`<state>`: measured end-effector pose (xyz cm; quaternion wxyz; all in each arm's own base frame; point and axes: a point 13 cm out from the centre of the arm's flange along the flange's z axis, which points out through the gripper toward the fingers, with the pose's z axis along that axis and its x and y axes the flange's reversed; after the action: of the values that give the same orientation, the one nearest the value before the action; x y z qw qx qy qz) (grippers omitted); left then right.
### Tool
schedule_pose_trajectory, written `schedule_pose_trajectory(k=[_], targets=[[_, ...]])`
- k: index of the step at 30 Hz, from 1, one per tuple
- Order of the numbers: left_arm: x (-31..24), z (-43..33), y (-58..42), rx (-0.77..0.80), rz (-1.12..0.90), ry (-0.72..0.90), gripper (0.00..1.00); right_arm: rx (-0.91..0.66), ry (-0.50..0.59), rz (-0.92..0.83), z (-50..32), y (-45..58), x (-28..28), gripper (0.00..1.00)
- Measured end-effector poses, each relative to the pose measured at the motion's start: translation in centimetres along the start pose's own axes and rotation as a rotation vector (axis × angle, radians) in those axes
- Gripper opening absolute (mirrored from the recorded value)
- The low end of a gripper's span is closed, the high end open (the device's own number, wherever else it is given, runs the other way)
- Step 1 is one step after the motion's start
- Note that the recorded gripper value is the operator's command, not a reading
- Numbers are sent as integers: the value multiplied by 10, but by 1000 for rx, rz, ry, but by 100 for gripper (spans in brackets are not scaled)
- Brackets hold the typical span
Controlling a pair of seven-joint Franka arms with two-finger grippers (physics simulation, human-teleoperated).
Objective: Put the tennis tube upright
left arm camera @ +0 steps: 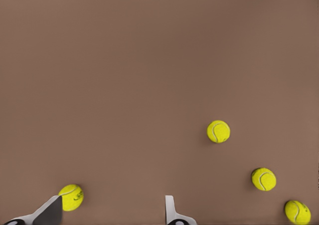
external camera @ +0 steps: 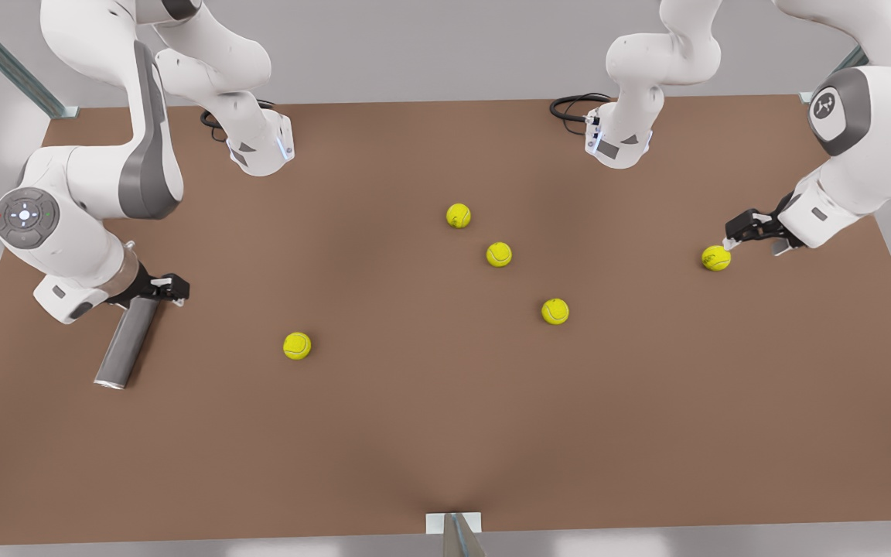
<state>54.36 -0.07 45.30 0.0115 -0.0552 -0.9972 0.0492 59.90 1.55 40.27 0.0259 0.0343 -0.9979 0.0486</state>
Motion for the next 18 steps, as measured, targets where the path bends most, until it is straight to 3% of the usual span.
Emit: schedule_pose_trajectory(k=[3,9,18], targets=[[-4,2,-27,-2,64,-1,100,-18,16,28,9,-7,0,100],[-11,29,-57,-5,141,45,100,-31,252,276,179,-143,16,100],[-16,65,-13,0,88,111,100,-11,277,442,292,-214,67,100]])
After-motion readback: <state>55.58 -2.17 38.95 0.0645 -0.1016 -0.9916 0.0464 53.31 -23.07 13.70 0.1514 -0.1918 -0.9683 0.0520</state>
